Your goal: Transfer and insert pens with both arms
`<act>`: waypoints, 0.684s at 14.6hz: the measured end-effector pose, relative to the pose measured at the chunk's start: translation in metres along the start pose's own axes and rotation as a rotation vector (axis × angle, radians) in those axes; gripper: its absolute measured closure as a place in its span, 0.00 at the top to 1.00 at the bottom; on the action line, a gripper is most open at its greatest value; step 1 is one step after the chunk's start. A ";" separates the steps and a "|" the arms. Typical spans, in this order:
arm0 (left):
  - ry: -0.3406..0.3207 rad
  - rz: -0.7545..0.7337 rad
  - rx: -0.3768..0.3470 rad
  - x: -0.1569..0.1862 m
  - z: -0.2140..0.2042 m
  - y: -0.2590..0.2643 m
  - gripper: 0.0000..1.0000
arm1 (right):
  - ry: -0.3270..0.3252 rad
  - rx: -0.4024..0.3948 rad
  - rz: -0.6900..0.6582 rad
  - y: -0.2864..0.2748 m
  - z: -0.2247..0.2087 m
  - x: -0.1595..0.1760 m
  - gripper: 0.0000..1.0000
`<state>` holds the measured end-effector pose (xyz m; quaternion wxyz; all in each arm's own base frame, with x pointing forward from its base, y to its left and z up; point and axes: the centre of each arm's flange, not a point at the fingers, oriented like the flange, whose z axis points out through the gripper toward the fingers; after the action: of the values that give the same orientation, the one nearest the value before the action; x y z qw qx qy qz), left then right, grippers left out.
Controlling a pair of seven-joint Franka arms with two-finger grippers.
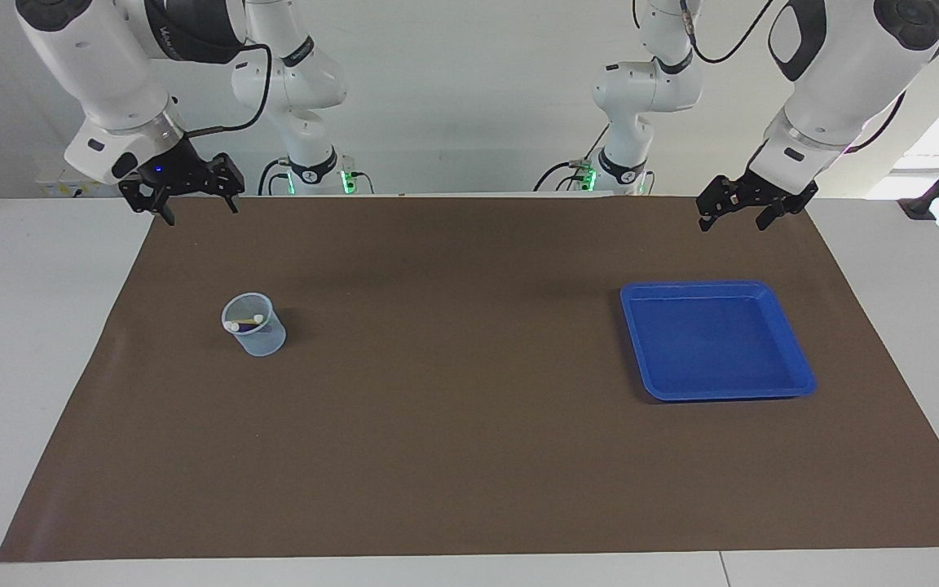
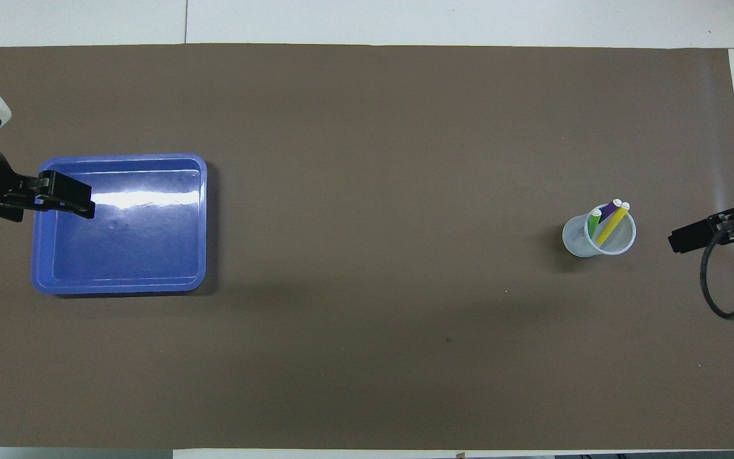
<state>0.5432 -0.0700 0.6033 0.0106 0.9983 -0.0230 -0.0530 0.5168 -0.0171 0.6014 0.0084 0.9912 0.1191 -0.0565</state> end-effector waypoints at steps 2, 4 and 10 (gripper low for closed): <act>-0.002 0.000 0.000 0.000 0.000 0.000 1.00 | 0.036 -0.009 0.006 0.000 -0.007 0.000 1.00; -0.002 0.000 0.000 0.000 0.001 0.000 1.00 | 0.050 -0.012 0.007 0.000 -0.009 0.001 1.00; -0.007 -0.005 0.000 0.001 0.002 -0.002 1.00 | 0.007 0.001 0.102 -0.012 -0.011 -0.009 1.00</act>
<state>0.5438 -0.0679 0.6013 0.0103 0.9981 -0.0205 -0.0567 0.5068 -0.0070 0.6137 0.0105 0.9962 0.0683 -0.0524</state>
